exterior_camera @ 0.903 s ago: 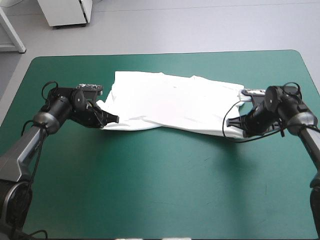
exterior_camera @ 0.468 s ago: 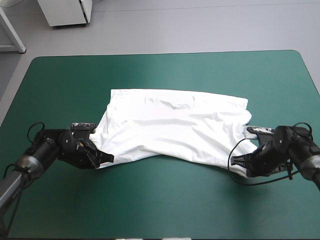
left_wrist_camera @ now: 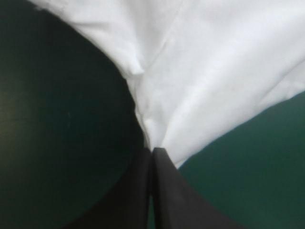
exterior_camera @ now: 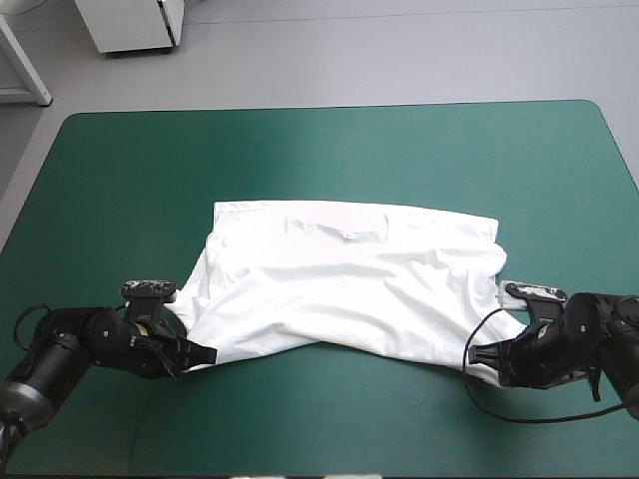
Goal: Fold the cloth
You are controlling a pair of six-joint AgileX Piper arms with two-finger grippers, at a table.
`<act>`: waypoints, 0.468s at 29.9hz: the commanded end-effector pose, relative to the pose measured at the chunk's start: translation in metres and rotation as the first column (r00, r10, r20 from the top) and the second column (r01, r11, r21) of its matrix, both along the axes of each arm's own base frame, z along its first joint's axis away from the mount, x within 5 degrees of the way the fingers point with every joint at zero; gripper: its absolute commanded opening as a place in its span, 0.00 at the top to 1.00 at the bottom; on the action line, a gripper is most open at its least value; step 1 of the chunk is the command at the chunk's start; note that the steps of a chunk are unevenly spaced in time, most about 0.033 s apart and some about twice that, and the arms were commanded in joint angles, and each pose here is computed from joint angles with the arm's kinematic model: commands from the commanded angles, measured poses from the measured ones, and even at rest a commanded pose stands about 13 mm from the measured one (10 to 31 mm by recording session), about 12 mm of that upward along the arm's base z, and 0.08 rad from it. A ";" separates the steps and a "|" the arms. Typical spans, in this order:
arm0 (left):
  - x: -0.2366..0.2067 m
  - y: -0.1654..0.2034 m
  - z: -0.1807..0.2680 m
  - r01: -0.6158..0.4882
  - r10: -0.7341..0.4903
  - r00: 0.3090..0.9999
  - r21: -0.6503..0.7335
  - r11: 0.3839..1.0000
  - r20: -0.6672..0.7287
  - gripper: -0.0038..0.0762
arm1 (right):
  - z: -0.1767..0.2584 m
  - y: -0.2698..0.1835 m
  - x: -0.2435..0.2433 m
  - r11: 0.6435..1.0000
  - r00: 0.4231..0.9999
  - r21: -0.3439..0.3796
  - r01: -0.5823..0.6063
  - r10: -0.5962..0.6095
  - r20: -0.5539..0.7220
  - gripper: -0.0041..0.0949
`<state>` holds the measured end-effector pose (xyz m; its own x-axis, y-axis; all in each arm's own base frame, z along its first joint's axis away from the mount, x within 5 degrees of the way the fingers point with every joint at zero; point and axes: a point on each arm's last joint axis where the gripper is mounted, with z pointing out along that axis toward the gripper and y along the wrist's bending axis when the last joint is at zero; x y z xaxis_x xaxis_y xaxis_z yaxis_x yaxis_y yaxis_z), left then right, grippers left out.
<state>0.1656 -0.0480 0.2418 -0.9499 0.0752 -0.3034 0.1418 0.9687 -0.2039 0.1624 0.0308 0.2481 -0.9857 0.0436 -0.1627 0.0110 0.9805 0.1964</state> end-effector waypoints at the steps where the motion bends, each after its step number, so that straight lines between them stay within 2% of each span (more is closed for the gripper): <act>1: 0.000 -0.002 0.009 -0.003 0.004 0.999 -0.025 1.000 0.033 0.97 | 0.009 0.003 -0.001 0.999 1.000 0.038 -0.003 0.003 0.021 0.85; 4: -0.001 -0.002 0.010 0.002 -0.002 1.000 -0.024 1.000 0.016 0.86 | 0.008 0.003 -0.003 0.999 1.000 0.045 -0.005 0.005 0.004 0.63; 6: -0.004 -0.002 0.013 0.014 -0.014 1.000 -0.021 1.000 -0.018 0.74 | 0.009 0.004 -0.005 0.999 1.000 0.052 -0.007 0.008 -0.018 0.46; 8: -0.005 -0.003 0.019 0.032 -0.033 0.998 -0.017 0.999 -0.048 0.60 | 0.012 0.005 -0.005 0.998 0.999 0.059 -0.008 0.010 -0.032 0.36; 11: -0.005 -0.002 0.038 0.057 -0.057 0.997 -0.001 0.998 -0.056 0.42 | 0.029 0.006 -0.001 0.997 1.000 0.069 -0.017 0.017 0.002 0.34; 14: 0.001 0.000 0.064 0.072 -0.072 0.997 0.031 0.997 -0.003 0.35 | 0.056 0.006 0.006 0.997 0.996 0.071 -0.028 0.021 0.088 0.38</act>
<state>0.1624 -0.0478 0.2729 -0.9675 0.1376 -0.2119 0.1791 0.9651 -0.1911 0.1633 0.0354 0.2730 -0.9891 0.0337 -0.1434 -0.0021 0.9701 0.2426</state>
